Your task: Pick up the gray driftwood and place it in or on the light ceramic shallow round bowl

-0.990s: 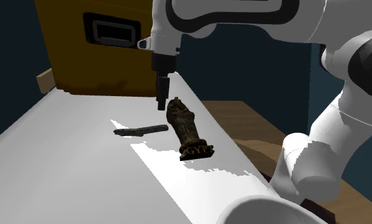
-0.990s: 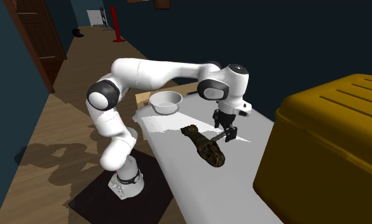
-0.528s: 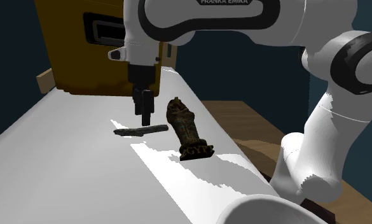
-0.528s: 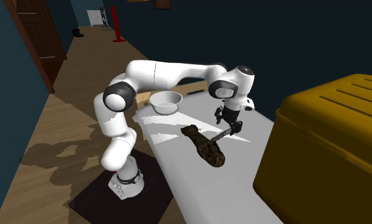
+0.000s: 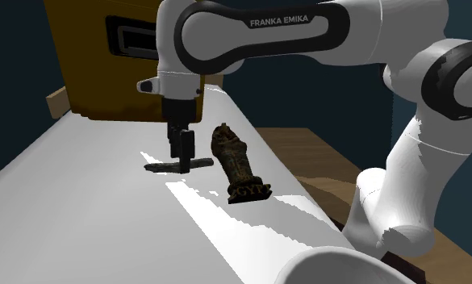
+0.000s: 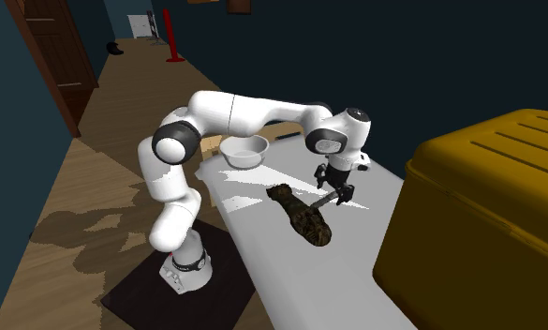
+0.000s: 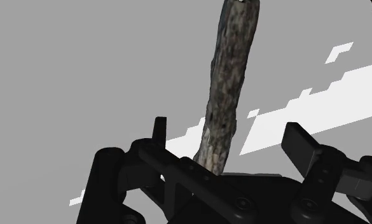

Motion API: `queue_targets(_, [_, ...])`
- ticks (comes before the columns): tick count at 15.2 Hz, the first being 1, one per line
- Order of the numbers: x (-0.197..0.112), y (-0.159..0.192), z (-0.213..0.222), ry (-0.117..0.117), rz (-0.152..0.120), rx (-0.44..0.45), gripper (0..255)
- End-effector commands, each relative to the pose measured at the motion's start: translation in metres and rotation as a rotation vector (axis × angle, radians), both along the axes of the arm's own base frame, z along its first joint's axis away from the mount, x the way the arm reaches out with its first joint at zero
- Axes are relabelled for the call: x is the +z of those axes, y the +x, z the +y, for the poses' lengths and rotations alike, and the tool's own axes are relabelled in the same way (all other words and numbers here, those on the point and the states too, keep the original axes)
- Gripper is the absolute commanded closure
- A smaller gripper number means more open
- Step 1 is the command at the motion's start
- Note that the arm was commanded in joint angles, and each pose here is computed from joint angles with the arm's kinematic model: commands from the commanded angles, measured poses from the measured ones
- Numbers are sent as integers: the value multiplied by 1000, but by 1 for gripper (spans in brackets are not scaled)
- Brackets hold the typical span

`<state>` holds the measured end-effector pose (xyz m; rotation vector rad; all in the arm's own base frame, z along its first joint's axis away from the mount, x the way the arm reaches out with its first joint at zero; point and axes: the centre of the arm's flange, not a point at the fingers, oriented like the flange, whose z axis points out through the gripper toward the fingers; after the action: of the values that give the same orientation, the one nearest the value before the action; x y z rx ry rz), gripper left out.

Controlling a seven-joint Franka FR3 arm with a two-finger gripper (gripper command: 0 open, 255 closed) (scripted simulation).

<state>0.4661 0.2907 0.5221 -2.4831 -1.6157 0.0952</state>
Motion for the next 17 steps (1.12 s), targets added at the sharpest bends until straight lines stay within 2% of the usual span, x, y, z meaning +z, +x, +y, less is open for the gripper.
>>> queue_targets(1, [-1, 0, 0, 0, 0, 0, 0])
queue_targets(6, [-1, 0, 0, 0, 0, 0, 0])
queue_targets(7, [-1, 0, 0, 0, 0, 0, 255])
queue_targets(17, [5, 0, 0, 0, 0, 0, 255])
